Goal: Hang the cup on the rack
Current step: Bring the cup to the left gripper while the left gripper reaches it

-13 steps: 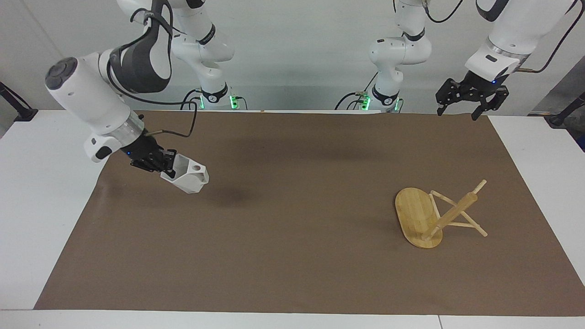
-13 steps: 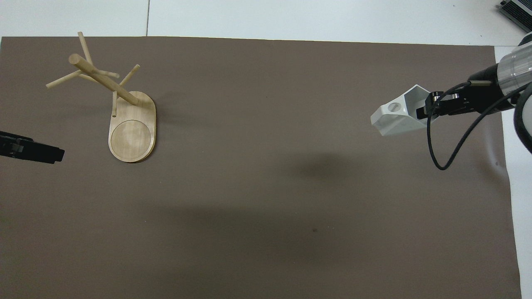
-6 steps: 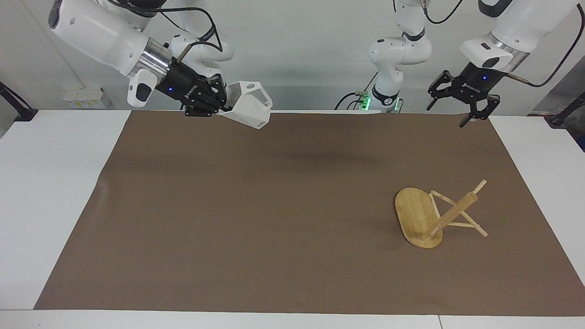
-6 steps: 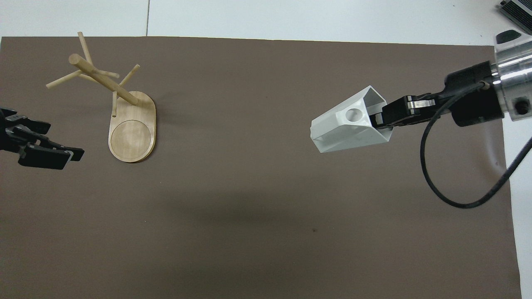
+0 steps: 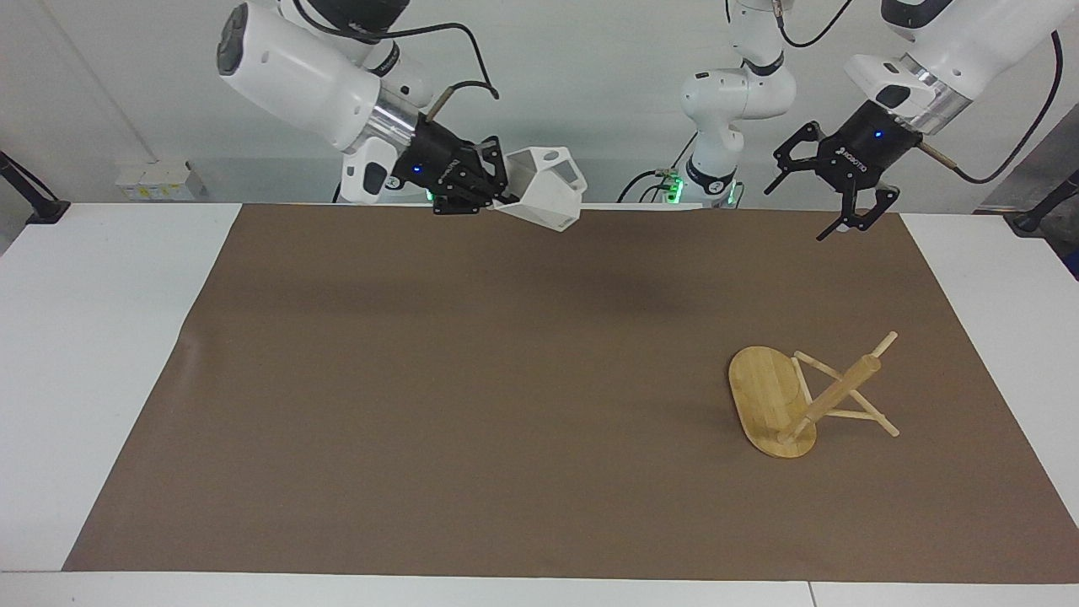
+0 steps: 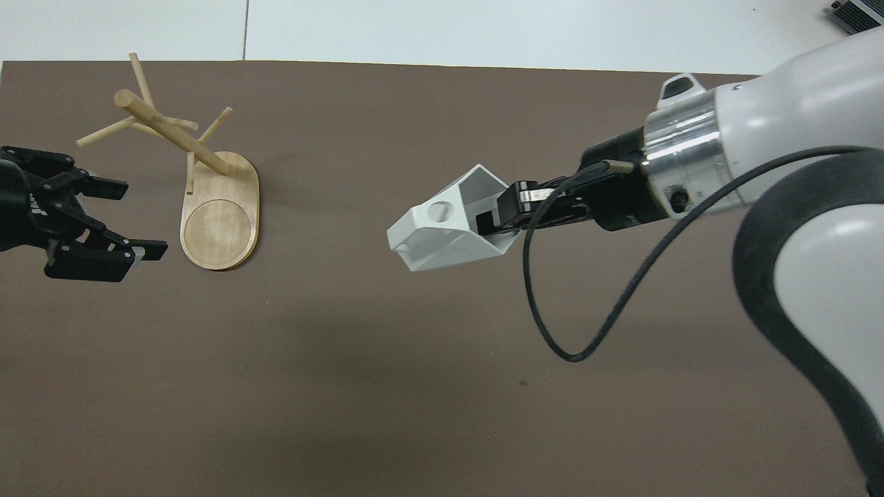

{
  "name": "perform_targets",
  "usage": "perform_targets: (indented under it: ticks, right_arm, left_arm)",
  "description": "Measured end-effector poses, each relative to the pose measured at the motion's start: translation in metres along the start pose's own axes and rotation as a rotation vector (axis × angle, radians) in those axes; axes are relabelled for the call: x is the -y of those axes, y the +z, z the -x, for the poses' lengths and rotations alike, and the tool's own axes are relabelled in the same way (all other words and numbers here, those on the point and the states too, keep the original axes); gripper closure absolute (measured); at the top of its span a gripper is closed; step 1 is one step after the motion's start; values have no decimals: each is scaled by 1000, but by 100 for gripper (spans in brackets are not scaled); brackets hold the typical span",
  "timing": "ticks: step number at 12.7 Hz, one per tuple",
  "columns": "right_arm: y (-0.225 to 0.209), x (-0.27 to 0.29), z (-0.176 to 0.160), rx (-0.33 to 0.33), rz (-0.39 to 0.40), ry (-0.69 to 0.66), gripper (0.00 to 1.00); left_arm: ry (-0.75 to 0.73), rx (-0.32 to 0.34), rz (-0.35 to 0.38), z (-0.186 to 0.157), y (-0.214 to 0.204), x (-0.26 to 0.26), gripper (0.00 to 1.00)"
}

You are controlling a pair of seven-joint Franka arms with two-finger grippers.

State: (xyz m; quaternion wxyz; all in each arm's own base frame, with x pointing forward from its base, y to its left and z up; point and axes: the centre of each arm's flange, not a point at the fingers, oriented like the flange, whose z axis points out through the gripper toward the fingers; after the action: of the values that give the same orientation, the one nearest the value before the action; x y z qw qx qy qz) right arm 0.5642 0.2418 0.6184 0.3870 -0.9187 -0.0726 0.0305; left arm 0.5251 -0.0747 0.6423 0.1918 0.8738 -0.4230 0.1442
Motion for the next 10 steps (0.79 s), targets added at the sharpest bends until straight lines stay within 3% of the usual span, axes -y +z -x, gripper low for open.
perform_targets:
  ticks: [5, 10]
  right_arm:
    - [46, 13, 1, 65, -15, 64, 96]
    - [49, 22, -8, 0, -91, 119, 96]
  left_arm:
    - [156, -73, 45, 11, 15, -10, 0]
    - [233, -96, 65, 1, 36, -44, 0]
